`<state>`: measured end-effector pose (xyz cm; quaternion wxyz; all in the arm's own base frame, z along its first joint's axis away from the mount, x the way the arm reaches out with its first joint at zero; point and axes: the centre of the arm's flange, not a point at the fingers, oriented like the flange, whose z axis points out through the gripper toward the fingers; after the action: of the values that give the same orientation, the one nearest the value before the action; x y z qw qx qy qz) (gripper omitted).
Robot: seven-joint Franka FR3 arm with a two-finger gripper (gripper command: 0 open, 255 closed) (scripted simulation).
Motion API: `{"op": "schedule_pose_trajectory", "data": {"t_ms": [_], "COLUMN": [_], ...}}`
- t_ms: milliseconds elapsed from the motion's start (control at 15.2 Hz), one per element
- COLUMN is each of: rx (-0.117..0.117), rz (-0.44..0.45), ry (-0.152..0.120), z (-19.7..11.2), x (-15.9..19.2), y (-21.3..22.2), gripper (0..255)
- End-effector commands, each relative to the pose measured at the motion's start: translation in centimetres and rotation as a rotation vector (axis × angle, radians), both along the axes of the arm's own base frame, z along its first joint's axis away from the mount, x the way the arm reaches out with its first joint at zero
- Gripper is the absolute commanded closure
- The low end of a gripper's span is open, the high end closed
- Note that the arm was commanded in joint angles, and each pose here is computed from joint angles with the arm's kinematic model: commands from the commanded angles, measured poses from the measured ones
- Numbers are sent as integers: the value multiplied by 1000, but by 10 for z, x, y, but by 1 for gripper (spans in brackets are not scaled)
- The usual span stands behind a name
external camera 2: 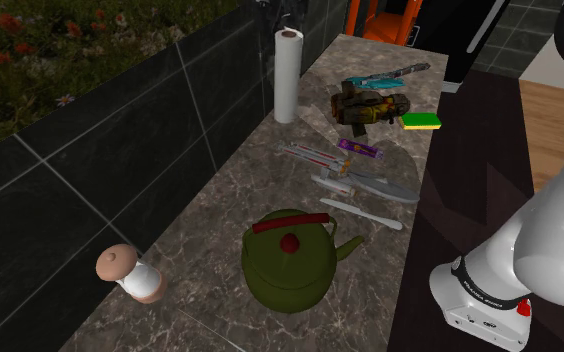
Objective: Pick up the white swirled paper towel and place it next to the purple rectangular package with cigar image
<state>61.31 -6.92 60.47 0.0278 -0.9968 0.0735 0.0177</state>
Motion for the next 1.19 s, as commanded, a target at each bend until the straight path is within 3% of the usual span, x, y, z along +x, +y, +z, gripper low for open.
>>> {"op": "schedule_pose_trajectory", "data": {"t_ms": [0, 924, 1122], "rx": [0, 0, 0], "rz": [1, 1, 1], "ry": [0, 0, 0], "z": [12, 85, 69], "x": [-8, -53, -53], "y": [-24, -191, -191], "gripper": [255, 255, 255]}}
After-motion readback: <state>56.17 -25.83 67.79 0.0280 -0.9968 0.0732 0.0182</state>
